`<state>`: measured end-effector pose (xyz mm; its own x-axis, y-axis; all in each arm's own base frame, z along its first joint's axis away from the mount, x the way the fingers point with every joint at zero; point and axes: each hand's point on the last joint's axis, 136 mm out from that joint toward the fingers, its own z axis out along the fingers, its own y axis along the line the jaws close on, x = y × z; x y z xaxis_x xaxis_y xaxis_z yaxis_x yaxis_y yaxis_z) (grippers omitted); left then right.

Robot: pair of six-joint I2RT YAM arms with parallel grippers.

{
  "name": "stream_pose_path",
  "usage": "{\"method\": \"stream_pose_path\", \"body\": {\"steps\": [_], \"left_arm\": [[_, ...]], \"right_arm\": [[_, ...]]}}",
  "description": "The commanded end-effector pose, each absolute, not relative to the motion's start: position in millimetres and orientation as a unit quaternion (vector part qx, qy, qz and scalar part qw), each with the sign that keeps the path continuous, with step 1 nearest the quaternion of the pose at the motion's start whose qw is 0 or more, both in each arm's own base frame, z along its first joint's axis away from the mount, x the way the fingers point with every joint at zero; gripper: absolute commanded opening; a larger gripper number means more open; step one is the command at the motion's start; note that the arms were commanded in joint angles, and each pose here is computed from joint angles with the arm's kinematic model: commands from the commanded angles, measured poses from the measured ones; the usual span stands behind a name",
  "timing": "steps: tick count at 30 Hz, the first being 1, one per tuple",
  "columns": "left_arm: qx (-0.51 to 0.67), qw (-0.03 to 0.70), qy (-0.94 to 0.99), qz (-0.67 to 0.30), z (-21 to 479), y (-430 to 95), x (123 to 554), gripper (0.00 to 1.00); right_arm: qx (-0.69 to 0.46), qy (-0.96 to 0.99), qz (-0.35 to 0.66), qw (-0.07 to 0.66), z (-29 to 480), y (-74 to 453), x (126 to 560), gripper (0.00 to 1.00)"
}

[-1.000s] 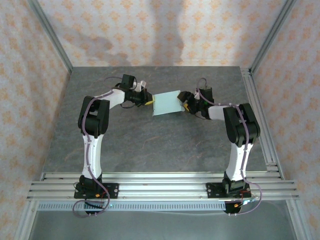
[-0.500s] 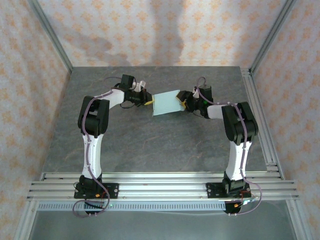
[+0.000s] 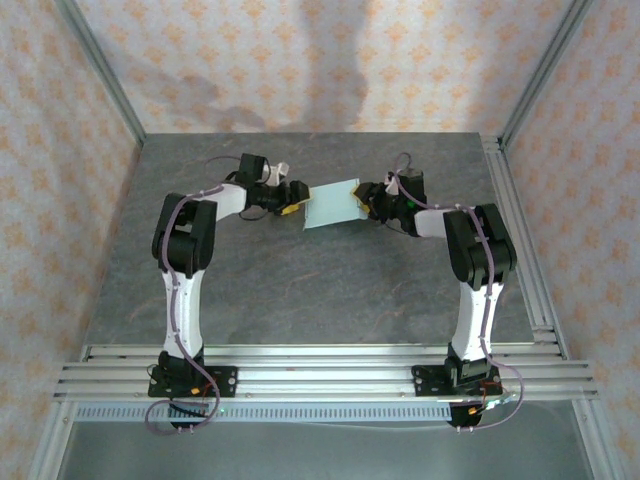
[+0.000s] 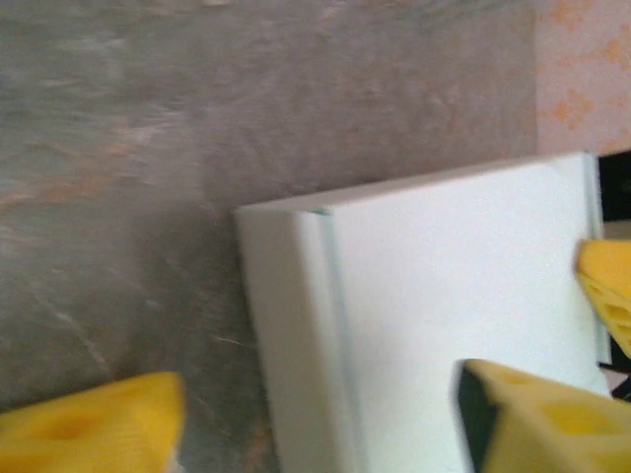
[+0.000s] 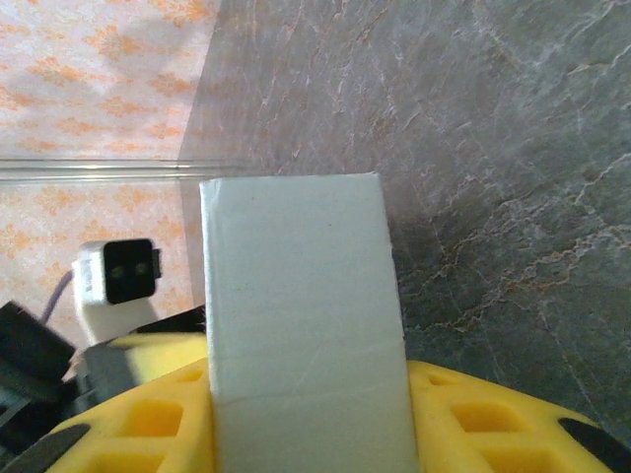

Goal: Fold the paper box

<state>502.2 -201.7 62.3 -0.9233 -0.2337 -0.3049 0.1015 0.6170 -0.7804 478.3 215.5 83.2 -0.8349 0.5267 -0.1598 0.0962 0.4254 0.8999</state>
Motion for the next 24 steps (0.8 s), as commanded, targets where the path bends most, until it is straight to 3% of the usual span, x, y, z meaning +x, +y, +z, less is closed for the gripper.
{"method": "stream_pose_path", "body": {"steps": [1,7,11,17,24], "left_arm": [[-0.015,0.274,0.873,-0.403,89,-190,509,1.00],[0.062,0.421,0.841,-0.333,143,-183,494,1.00],[0.120,0.514,0.822,-0.212,176,-181,475,1.00],[0.253,0.573,0.778,-0.044,202,-214,445,1.00],[0.364,0.636,0.678,0.046,219,-246,414,1.00]], "right_arm": [[0.161,0.804,0.514,0.250,124,217,480,0.38],[0.152,0.805,0.511,0.261,142,214,474,0.39],[0.152,0.801,0.511,0.272,158,208,469,0.39],[0.149,0.793,0.512,0.294,186,196,461,0.39],[0.157,0.779,0.522,0.310,218,183,446,0.39]]}}
